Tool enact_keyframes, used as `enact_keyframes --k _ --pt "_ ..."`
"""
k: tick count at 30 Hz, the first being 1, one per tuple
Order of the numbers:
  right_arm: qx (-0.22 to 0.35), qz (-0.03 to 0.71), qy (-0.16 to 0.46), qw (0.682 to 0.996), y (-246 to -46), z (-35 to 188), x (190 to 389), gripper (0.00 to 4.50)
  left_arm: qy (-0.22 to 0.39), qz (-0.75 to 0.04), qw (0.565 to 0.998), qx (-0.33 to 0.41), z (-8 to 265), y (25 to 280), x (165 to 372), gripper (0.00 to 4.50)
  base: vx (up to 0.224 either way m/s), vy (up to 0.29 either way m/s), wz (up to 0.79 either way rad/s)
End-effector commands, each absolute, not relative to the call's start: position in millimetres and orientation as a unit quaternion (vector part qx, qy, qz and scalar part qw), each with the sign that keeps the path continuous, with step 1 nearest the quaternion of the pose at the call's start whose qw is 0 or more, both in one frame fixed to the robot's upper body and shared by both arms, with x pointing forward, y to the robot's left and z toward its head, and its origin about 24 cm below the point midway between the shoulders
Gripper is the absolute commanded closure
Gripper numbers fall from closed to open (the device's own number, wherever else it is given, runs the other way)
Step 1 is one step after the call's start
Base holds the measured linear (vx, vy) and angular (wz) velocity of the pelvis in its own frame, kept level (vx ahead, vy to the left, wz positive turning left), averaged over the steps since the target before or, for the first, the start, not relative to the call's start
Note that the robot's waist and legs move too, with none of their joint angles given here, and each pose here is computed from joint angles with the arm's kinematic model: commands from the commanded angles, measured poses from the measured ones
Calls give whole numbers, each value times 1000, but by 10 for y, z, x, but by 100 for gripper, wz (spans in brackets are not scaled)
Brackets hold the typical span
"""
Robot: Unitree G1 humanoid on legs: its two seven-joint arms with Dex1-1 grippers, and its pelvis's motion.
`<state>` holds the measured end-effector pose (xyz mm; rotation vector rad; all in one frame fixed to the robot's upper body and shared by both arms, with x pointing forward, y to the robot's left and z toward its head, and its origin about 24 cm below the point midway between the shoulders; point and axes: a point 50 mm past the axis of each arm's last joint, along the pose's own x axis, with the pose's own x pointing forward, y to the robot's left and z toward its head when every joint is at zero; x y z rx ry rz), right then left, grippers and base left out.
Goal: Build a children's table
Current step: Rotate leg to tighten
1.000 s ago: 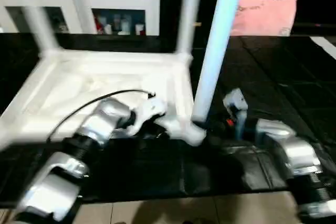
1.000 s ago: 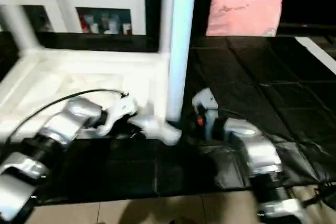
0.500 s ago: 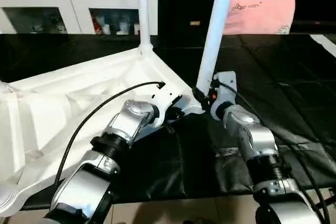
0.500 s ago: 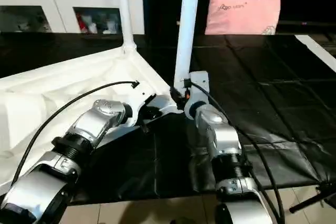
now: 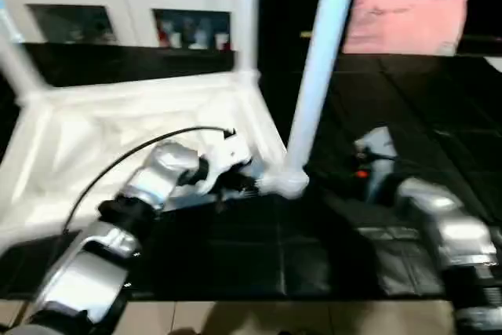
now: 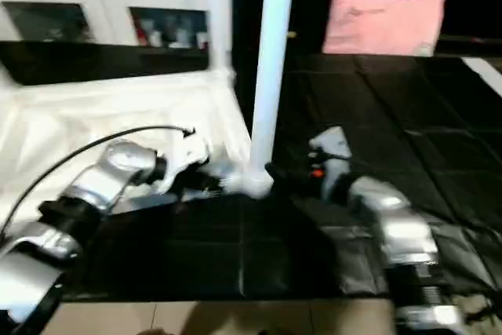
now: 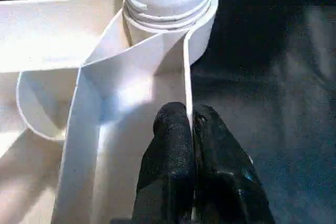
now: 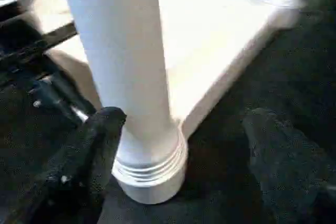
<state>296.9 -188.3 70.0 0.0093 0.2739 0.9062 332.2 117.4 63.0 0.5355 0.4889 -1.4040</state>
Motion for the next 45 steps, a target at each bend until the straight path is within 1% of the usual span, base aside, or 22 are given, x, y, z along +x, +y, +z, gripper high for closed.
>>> enact_keyframes --k 1,2,3,6,7,10,12,14,16,17,18,20,22,28,31,33,37,38,40,41,44,45 --pt "-11 503 136 854 -1884 748 2907 29 211 -697 637 253 650 1071 3213 450 0 0 0" --pt "-17 526 143 838 -1886 757 2882 21 210 -708 624 255 657 1076 3196 450 0 0 0" --pt "-27 561 152 813 -1872 763 2853 21 211 -721 606 261 660 1081 3176 450 0 0 0" --pt "-38 607 165 777 -1838 764 2824 21 212 -739 579 271 656 1083 3145 450 0 0 0" --pt "-38 607 165 777 -1838 764 2824 21 212 -739 579 271 656 1083 3145 450 0 0 0" --pt "-45 651 174 738 -1744 751 2847 21 212 -757 550 281 637 1057 3097 450 0 0 0" --pt "-44 671 178 718 -1664 733 2875 47 211 -764 540 283 626 1032 3077 450 0 0 0" --pt "-42 680 183 708 -1639 722 2878 54 210 -766 538 282 624 1024 3073 450 0 0 0" --pt "-34 700 199 685 -1597 689 2869 77 208 -766 539 283 618 1019 3082 450 0 0 0" --pt "-33 702 200 683 -1594 686 2869 77 208 -765 539 284 617 1020 3084 450 0 0 0" --pt "-32 704 203 680 -1592 677 2870 93 208 -765 539 284 616 1025 3087 450 0 0 0" --pt "-31 706 206 677 -1593 671 2874 97 208 -765 539 284 615 1027 3088 450 0 0 0" --pt "-30 709 207 673 -1591 663 2888 123 208 -764 540 285 615 1031 3092 450 0 0 0" --pt "-25 715 203 669 -1573 676 2902 166 208 -756 550 287 610 1037 3120 450 0 0 0" --pt "-18 715 197 671 -1571 683 2891 187 207 -744 567 285 607 1040 3147 450 0 0 0" --pt "-2 710 188 679 -1573 696 2872 204 208 -729 594 270 607 1036 3179 450 0 0 0" --pt "14 686 167 708 -1553 683 2819 226 214 -689 646 248 603 1037 3251 450 0 0 0" --pt "14 669 161 725 -1536 663 2798 229 216 -673 667 234 611 1035 3276 450 0 0 0" --pt "12 591 159 791 -1475 576 2813 234 215 -625 720 210 644 1002 3341 450 0 0 0" --pt "12 591 159 791 -1475 576 2813 237 215 -625 720 210 644 1002 3341 450 0 0 0" --pt "10 501 175 848 -1366 466 2857 243 214 -582 766 173 683 878 3377 450 0 0 0" --pt "13 478 181 859 -1321 443 2869 244 214 -568 777 164 692 831 3386 450 0 0 0"
